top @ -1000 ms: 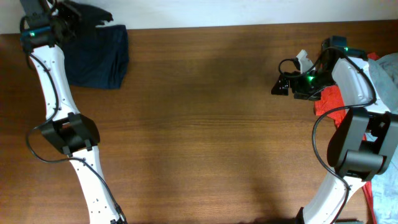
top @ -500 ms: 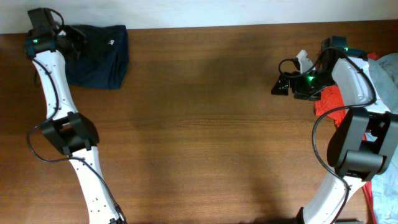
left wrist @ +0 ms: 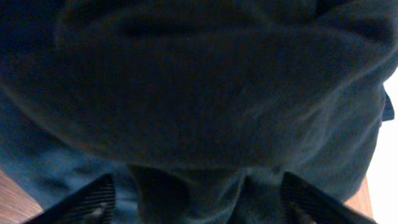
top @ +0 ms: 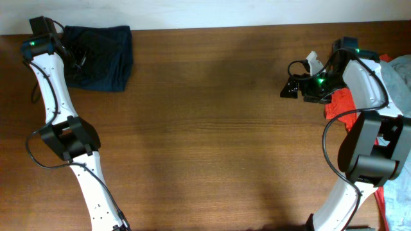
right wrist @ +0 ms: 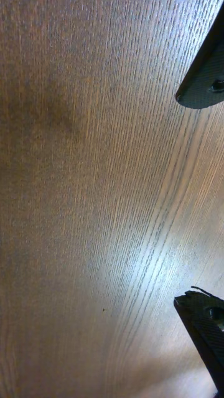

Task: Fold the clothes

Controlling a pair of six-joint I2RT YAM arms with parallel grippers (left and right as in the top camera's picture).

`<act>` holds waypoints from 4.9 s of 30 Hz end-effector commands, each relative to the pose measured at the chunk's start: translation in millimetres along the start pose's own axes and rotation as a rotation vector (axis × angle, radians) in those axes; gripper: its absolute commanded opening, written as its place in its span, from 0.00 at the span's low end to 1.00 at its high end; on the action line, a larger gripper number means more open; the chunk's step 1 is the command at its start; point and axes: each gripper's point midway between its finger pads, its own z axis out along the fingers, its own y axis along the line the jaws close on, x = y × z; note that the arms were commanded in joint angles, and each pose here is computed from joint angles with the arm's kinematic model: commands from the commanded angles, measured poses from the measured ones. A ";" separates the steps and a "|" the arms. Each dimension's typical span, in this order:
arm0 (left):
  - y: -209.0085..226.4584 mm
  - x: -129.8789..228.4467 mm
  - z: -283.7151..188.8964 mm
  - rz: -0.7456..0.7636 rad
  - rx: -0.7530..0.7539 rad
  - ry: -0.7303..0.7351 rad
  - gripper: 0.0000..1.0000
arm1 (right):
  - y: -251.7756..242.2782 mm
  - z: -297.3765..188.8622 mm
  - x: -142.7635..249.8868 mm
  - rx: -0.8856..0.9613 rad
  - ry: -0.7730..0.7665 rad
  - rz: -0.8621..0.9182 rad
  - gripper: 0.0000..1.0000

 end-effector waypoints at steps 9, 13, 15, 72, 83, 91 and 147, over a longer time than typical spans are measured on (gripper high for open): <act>-14.5 -19.7 -110.3 0.031 0.188 -0.030 0.95 | 1.8 -5.7 -5.1 0.012 -0.018 -0.021 0.99; -35.5 -24.0 -114.8 0.146 0.266 -0.065 0.78 | 1.8 -5.7 -5.1 0.012 -0.018 -0.021 0.99; -57.8 -22.3 -121.0 0.315 0.382 -0.073 0.44 | 1.8 -5.7 -5.1 0.012 -0.018 -0.021 0.99; -13.6 -25.7 -40.8 0.489 0.289 0.002 0.13 | 1.8 -5.7 -5.1 0.012 -0.018 -0.021 0.99; 44.4 -48.4 -20.2 0.384 0.078 -0.024 0.13 | 1.8 -5.7 -5.1 0.012 -0.018 -0.021 0.99; 56.2 -43.3 -12.3 0.367 0.042 0.008 0.20 | 1.8 -5.7 -5.1 0.012 -0.018 -0.021 0.99; -177.5 168.1 -159.2 0.798 0.175 -0.172 0.99 | 1.8 -5.7 -5.1 0.012 -0.018 -0.021 0.99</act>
